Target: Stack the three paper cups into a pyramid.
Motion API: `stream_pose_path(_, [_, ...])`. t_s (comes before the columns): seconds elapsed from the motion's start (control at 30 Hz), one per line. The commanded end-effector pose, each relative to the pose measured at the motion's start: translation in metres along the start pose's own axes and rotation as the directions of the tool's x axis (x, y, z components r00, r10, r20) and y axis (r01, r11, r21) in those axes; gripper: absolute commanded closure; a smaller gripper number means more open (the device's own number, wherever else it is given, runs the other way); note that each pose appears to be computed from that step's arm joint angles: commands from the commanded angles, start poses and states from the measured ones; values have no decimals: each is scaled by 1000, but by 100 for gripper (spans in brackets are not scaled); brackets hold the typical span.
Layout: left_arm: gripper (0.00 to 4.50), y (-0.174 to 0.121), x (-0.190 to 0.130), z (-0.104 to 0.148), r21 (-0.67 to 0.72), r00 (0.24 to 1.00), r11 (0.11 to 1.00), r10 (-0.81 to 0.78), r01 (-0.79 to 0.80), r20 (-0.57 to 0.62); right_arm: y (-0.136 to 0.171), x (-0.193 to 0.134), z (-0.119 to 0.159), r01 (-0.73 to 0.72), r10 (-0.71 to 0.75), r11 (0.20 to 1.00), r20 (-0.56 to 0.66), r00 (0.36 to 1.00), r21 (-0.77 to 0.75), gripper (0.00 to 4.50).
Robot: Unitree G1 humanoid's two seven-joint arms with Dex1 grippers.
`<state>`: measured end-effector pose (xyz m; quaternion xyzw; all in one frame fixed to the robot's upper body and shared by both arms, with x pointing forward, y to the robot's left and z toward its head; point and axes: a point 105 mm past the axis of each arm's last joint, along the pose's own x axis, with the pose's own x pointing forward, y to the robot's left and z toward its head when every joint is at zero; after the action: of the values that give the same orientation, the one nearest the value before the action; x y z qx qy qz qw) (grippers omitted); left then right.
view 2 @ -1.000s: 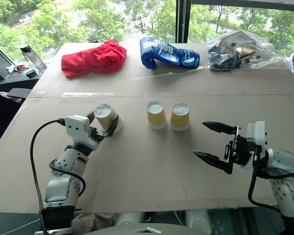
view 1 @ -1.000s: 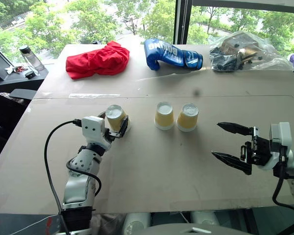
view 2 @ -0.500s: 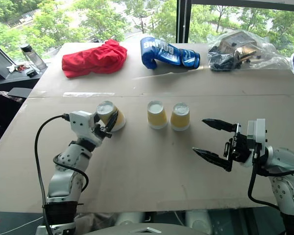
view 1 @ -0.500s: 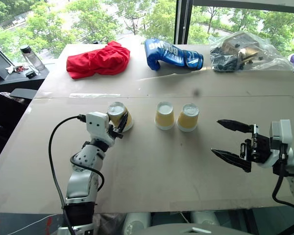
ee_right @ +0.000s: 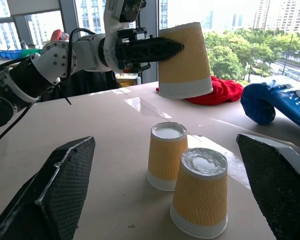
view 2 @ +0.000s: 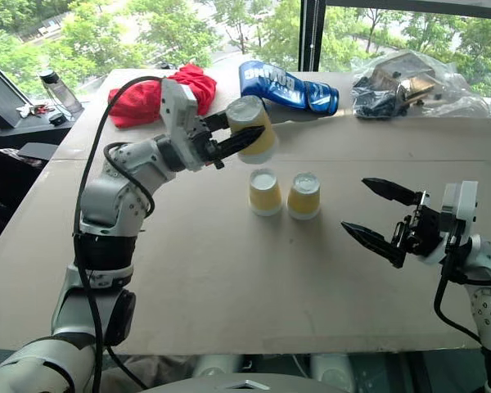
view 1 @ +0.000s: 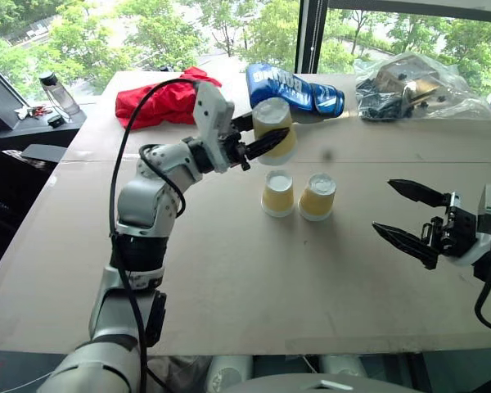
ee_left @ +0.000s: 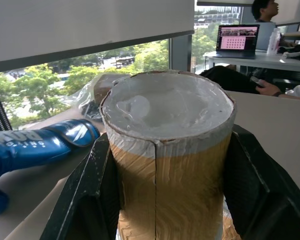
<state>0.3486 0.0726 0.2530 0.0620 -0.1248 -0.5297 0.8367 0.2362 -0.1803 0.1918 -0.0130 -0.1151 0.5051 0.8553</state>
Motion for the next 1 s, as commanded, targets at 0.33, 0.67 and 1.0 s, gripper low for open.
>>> stream_pose_path(0.33, [222, -21, 23, -12, 9, 982, 982, -189, 189, -29, 5, -2, 6, 49, -49, 998, -13, 999, -49, 0])
stream_pose_path(0.67, [222, -21, 22, -24, 20, 980, 981, -190, 192, -63, 4, 1, 4, 47, -49, 997, -31, 998, -58, 0])
stream_pose_path(1.0, [222, -20, 27, -34, 4, 980, 983, -184, 185, -70, 5, 1, 8, 54, -57, 996, -39, 998, -73, 0])
